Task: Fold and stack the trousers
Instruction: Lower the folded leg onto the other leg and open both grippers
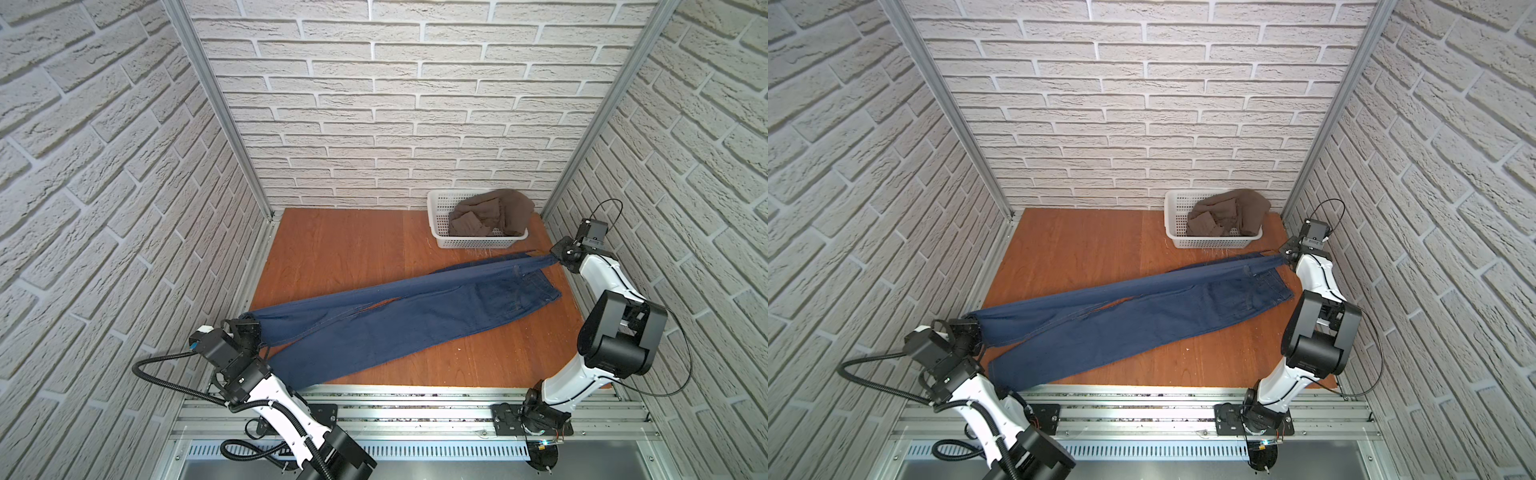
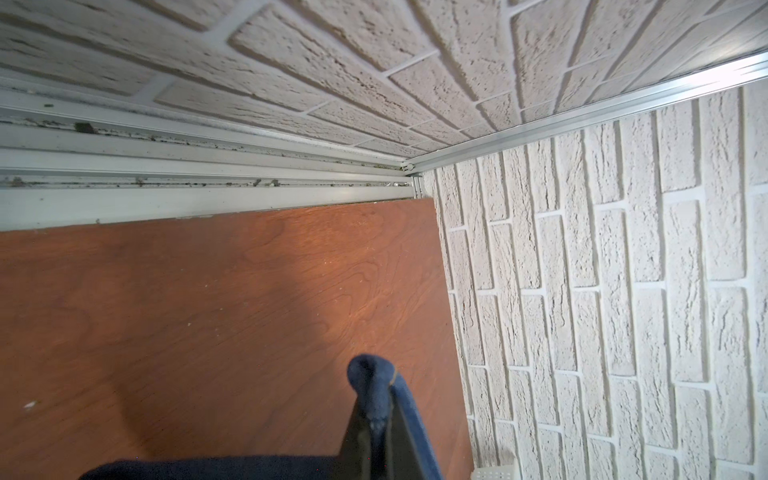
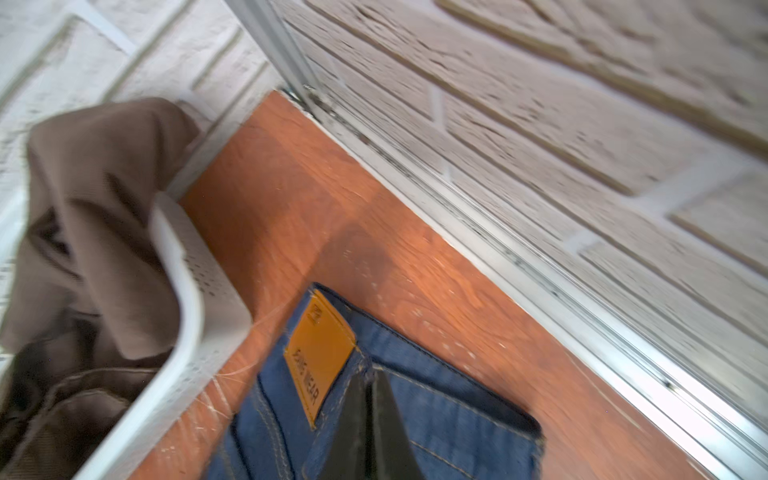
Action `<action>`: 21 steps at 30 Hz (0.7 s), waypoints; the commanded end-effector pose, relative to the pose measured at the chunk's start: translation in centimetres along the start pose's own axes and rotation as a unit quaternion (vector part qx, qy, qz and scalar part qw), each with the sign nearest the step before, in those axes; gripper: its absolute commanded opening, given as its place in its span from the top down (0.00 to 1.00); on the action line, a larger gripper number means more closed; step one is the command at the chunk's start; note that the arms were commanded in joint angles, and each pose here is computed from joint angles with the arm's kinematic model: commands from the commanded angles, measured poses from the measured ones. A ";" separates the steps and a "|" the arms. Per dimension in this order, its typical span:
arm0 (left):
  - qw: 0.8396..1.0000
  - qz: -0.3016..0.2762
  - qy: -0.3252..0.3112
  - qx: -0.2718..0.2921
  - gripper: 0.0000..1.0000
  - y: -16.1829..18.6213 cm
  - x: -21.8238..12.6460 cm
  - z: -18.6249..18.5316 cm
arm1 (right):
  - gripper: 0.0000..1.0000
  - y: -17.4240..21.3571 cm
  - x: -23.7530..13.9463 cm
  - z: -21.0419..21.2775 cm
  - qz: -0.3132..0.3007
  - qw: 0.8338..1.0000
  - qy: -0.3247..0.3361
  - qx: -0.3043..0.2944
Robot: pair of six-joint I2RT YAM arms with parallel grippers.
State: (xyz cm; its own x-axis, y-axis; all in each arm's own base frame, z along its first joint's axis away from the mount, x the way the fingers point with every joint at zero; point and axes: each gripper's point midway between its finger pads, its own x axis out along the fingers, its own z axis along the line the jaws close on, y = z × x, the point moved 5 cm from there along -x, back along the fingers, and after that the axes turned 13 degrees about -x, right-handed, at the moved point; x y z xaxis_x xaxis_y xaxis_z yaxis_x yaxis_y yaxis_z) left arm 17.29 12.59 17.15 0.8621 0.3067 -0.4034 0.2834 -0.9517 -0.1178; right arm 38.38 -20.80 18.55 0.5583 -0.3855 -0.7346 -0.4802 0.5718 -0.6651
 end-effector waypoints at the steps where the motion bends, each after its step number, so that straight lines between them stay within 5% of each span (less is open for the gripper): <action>1: 0.995 -0.096 0.003 0.028 1.00 -2.7 -0.6 -0.8 | 0.95 -2.5 -1.2 -5.2 -0.066 0.988 0.131 0.040; 21: 0.990 -0.111 -0.073 0.042 1.00 -2.8 -2.4 -0.9 | 0.95 0.0 -1.5 -8.5 -0.012 0.964 0.264 0.039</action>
State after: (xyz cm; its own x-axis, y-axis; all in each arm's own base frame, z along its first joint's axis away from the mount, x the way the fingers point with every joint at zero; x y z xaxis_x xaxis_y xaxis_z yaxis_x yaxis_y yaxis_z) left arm 15.65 11.67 16.41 0.7792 0.2981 -0.5513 0.2856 -0.9519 -0.1110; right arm 32.67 -21.71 15.56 0.2244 -0.5012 -0.8357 -0.5328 0.6550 -0.5359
